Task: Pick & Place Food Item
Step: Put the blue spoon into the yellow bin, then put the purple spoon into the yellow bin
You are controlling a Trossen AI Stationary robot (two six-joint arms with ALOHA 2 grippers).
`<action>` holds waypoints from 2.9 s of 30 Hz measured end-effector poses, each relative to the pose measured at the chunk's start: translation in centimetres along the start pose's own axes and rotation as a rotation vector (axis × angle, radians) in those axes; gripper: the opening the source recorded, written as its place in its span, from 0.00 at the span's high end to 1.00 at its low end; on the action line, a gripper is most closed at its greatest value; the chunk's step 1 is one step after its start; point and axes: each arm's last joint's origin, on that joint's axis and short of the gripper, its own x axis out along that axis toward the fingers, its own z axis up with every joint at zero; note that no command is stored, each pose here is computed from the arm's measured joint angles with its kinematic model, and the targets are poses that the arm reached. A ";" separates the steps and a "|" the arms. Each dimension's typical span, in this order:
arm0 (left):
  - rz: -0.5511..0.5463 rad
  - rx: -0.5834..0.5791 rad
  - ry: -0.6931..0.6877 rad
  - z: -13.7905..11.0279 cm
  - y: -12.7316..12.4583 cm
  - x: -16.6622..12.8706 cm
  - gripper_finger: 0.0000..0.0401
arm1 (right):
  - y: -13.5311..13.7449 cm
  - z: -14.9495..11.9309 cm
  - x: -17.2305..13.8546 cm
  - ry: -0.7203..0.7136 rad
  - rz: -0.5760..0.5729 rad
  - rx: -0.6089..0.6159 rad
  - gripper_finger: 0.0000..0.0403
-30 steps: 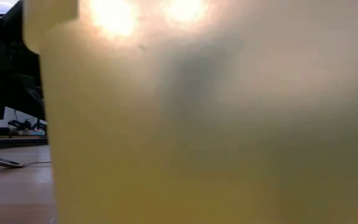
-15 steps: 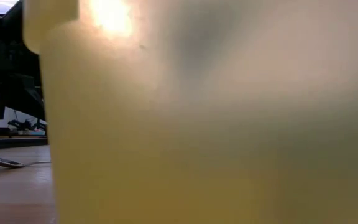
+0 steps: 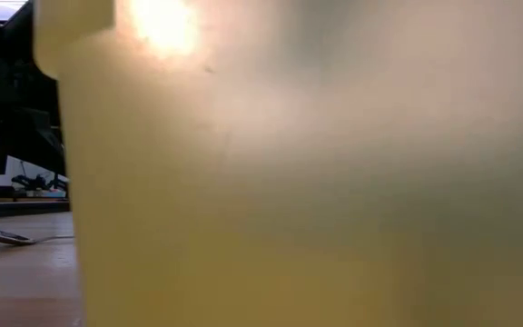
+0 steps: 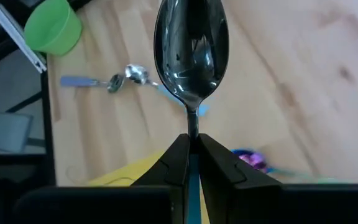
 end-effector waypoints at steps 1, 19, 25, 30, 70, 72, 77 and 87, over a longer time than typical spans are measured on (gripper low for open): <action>0.000 0.000 -0.001 0.0 0.0 0.0 0.57 | 0.6 -0.5 0.0 0.000 -0.002 0.015 0.95; 0.000 -0.001 0.000 0.0 0.0 0.0 0.57 | 5.1 -10.5 0.2 -0.070 -0.182 0.379 0.95; 0.001 -0.003 0.000 0.0 0.0 0.0 0.57 | 4.6 -11.9 2.0 -0.157 -0.018 0.449 0.95; 0.000 -0.002 0.000 0.0 0.0 0.0 0.57 | 2.9 -13.5 3.0 -0.170 -0.017 0.534 0.95; 0.000 0.000 0.000 0.0 0.0 0.0 0.57 | 3.9 -13.7 6.2 0.055 -0.194 0.436 0.88; 0.001 0.000 0.000 0.0 0.0 0.0 0.57 | 3.9 -13.7 6.2 0.051 -0.195 0.439 0.83; 0.000 0.000 0.000 0.0 0.0 0.0 0.57 | 3.9 -13.7 6.2 0.051 -0.192 0.435 0.72; 0.000 -0.001 0.000 0.0 0.0 0.0 0.57 | 4.8 -12.8 5.4 0.040 -0.149 0.389 0.66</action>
